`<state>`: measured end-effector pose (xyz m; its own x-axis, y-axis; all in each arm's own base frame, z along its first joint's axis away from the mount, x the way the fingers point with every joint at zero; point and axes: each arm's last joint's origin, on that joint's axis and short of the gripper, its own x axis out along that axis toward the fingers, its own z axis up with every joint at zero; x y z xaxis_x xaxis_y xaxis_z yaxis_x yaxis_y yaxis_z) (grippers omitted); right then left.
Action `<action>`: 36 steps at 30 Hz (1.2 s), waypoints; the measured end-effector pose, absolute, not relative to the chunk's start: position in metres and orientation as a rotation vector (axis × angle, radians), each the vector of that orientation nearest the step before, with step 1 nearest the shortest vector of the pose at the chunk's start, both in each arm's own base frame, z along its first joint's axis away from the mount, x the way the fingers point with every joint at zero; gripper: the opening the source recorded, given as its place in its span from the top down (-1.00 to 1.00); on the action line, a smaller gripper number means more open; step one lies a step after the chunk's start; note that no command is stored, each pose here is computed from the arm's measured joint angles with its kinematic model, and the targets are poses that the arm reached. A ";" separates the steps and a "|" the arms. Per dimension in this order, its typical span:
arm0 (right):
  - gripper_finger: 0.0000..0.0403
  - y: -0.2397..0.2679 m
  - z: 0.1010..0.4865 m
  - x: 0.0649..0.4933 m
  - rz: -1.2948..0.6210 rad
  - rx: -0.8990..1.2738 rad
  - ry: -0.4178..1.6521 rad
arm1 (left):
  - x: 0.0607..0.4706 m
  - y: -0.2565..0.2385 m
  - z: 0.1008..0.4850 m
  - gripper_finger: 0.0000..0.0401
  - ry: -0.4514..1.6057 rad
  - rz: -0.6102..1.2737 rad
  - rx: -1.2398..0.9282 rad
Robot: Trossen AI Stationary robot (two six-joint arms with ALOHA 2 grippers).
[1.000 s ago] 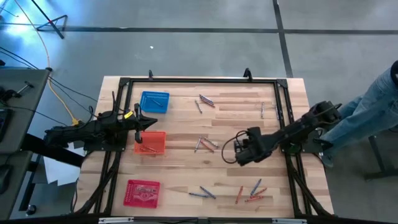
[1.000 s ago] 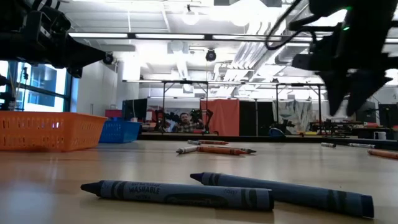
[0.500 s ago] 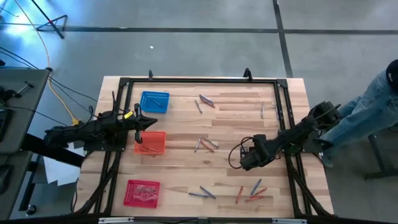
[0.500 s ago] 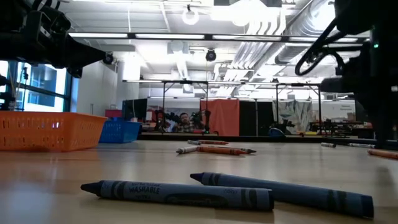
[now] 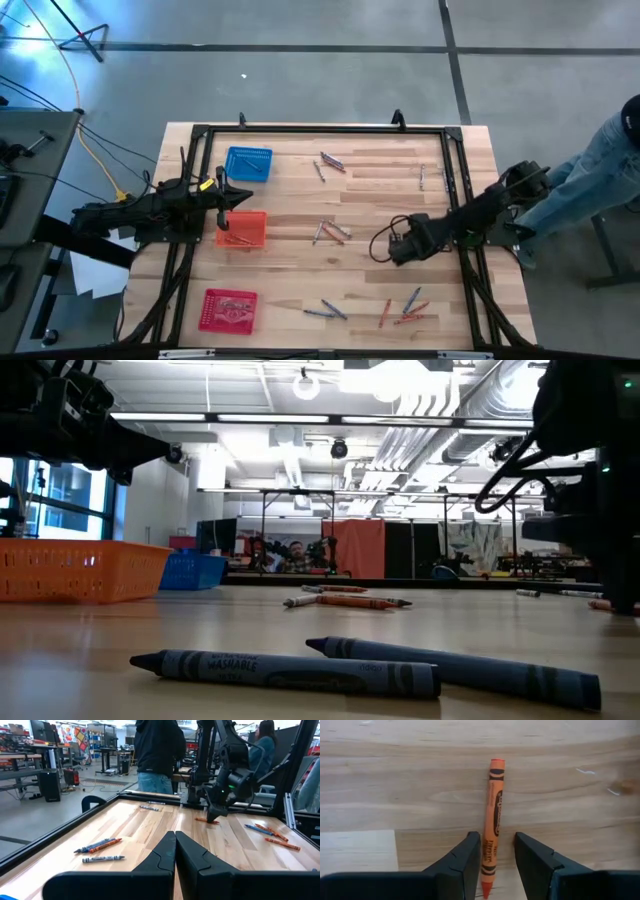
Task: Sort crayons
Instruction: Put the orange crayon into the orange bin
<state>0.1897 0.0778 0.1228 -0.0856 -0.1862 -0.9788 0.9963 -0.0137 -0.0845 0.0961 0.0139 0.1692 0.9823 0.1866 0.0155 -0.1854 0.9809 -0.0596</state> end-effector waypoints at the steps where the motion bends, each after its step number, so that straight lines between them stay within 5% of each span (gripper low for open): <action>1: 0.41 0.076 0.123 0.190 -1.352 1.024 1.135 | 0.096 0.014 0.169 1.00 -0.021 0.187 -0.058; 13: 0.95 0.068 0.123 0.196 -1.302 0.936 1.113 | 0.096 0.014 0.169 1.00 -0.021 0.187 -0.058; 26: 0.97 0.068 0.130 0.213 -1.202 0.718 0.689 | 0.096 0.014 0.169 1.00 -0.021 0.187 -0.058; 36: 0.99 0.059 0.182 0.292 -0.808 0.520 0.436 | 0.096 0.014 0.169 1.00 -0.021 0.187 -0.058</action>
